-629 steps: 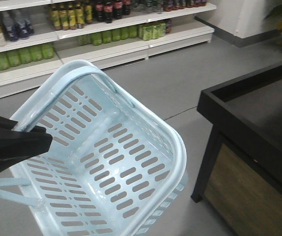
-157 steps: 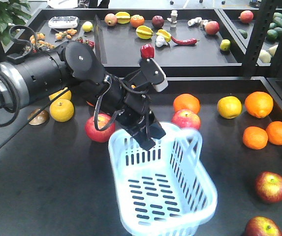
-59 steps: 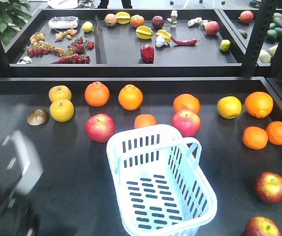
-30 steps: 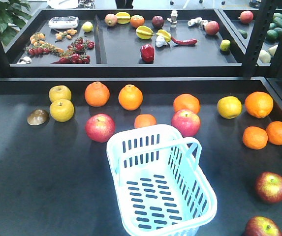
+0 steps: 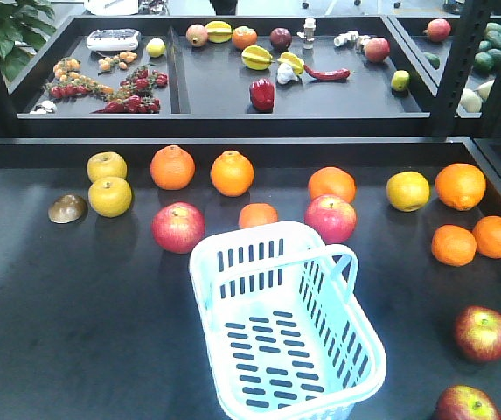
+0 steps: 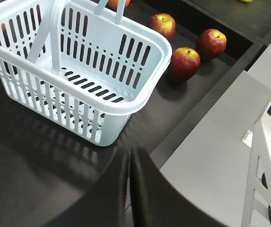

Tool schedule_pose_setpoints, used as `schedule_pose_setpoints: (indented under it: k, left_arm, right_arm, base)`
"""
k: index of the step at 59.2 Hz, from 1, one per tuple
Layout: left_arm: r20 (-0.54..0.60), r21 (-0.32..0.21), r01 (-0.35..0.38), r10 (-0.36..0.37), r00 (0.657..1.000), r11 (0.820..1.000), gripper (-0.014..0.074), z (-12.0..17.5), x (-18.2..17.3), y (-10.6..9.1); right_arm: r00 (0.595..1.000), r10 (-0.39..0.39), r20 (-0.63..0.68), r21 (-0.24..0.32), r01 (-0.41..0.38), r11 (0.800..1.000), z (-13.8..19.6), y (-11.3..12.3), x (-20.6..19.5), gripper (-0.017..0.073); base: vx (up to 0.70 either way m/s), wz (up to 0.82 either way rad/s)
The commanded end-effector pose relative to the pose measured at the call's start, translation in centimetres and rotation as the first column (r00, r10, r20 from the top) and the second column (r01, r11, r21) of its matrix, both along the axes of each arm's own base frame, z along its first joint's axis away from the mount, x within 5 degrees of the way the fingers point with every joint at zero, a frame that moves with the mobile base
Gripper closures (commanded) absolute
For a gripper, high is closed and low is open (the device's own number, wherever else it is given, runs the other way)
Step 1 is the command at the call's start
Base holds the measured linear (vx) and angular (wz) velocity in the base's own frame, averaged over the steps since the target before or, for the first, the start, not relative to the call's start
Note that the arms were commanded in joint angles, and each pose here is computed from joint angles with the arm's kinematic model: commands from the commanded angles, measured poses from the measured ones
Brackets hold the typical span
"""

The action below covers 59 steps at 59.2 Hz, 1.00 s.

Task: Pick three apples into basket with both arms

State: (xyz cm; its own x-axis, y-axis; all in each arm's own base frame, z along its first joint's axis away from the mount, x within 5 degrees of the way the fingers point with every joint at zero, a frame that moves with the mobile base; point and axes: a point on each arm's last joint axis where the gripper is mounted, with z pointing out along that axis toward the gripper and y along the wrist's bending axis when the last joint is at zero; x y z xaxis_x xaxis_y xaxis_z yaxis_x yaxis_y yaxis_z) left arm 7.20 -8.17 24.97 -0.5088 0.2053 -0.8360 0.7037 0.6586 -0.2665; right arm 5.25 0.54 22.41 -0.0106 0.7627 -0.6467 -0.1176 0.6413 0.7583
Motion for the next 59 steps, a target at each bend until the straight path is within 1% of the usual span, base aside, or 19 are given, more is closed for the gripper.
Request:
schedule_pose_setpoints:
  k: [1,4,5,7,8,10,13,15,17,20,25,28,32,37,43,49,55,57,59]
  left_arm:
    - [0.019,-0.060,-0.032,0.033,0.999,0.998,0.0601,1.1,0.3,-0.1]
    - [0.021,-0.060,-0.033,0.035,0.999,0.998,0.0601,1.1,0.3,-0.1]
    - [0.021,-0.060,-0.033,0.035,0.999,0.998,0.0601,1.1,0.3,-0.1]
    - [0.023,-0.061,-0.036,0.037,0.999,0.997,0.0601,1.1,0.4,-0.1]
    - [0.024,-0.062,-0.037,0.038,0.999,0.997,0.0601,1.1,0.4,-0.1]
    - [0.024,-0.062,-0.037,0.038,0.999,0.997,0.0601,1.1,0.4,-0.1]
    - [0.024,-0.062,-0.037,0.038,0.999,0.997,0.0601,1.1,0.4,-0.1]
    - [0.024,-0.062,-0.037,0.038,0.999,0.997,0.0601,1.1,0.4,-0.1]
    - [0.024,-0.062,-0.037,0.039,0.999,0.997,0.0601,1.1,0.4,-0.1]
    - [0.025,-0.062,-0.038,0.040,0.999,0.997,0.0601,1.1,0.4,-0.1]
    - [0.028,-0.064,-0.041,0.043,0.999,0.997,0.0601,1.2,0.4,-0.1]
    - [0.027,-0.063,-0.040,0.042,0.999,0.997,0.0601,1.2,0.4,-0.1]
    - [0.027,-0.063,-0.040,0.042,0.999,0.997,0.0601,1.2,0.4,-0.1]
    - [0.025,-0.062,-0.038,0.040,0.999,0.997,0.0600,1.1,0.4,-0.1]
    - [0.024,-0.062,-0.038,0.039,0.999,0.997,0.0599,1.1,0.4,-0.1]
    - [0.024,-0.062,-0.038,0.039,0.999,0.997,0.0599,1.1,0.4,-0.1]
    - [0.024,-0.062,-0.038,0.039,0.999,0.997,0.0599,1.1,0.4,-0.1]
    - [0.024,-0.062,-0.038,0.039,0.999,0.997,0.0599,1.1,0.4,-0.1]
    - [0.024,-0.062,-0.037,0.038,0.999,0.997,0.0600,1.1,0.4,-0.1]
  right_arm:
    - [0.992,0.007,0.124,-0.215,0.020,0.976,4.7,0.1,-1.2,0.0564]
    - [0.996,0.021,0.089,-0.354,0.011,0.935,6.6,0.2,-1.6,0.0564]
    - [0.997,0.024,0.067,-0.386,0.004,0.923,7.0,0.2,-1.6,0.0564]
    - [0.999,0.025,0.024,-0.459,-0.012,0.888,8.0,0.3,-1.6,0.0564]
    - [1.000,0.024,0.004,-0.502,-0.019,0.865,8.6,0.3,-1.6,0.0564]
    - [0.999,0.019,-0.040,-0.561,-0.038,0.827,9.5,0.3,-1.5,0.0564]
    - [0.996,0.007,-0.087,-0.633,-0.061,0.772,11.0,0.2,-1.3,0.0564]
    - [0.995,-0.001,-0.096,-0.664,-0.063,0.745,11.8,0.2,-1.1,0.0564]
    - [0.996,-0.006,-0.090,-0.684,-0.057,0.727,12.6,0.1,-0.9,0.0564]
    - [0.996,-0.014,-0.088,-0.697,-0.051,0.715,13.3,0.1,-0.7,0.0564]
    - [0.996,-0.018,-0.092,-0.700,-0.052,0.712,13.6,0.1,0.0,0.0564]
    - [0.988,-0.018,-0.156,-0.695,-0.097,0.713,13.4,0.1,0.5,0.0564]
    - [0.952,-0.031,-0.303,-0.696,-0.199,0.689,13.0,0.1,1.7,0.0563]
    - [0.880,-0.067,-0.470,-0.687,-0.317,0.653,12.7,0.0,3.6,0.0550]
    - [0.803,-0.095,-0.588,-0.666,-0.415,0.620,12.8,0.0,6.2,0.0464]
    - [0.704,-0.105,-0.702,-0.614,-0.524,0.590,12.2,0.1,8.4,0.0270]
    - [0.573,-0.145,-0.807,-0.542,-0.620,0.567,10.2,0.0,10.7,0.0031]
    - [0.519,-0.164,-0.839,-0.510,-0.644,0.571,9.4,0.0,11.5,-0.0041]
    - [0.470,-0.178,-0.864,-0.476,-0.651,0.592,8.7,-0.1,12.0,-0.0103]
  base:
    - [0.00,0.00]
    - [0.00,0.00]
    - [0.00,0.00]
    - [0.00,0.00]
    - [0.00,0.00]
    - [0.00,0.00]
    - [0.00,0.00]
    - [0.00,0.00]
    - [0.00,0.00]
    - [0.00,0.00]
    - [0.00,0.00]
    - [0.00,0.00]
    - [0.00,0.00]
    - [0.00,0.00]
    - [0.00,0.00]
    - [0.00,0.00]
    - [0.00,0.00]
    - [0.00,0.00]
    - [0.00,0.00]
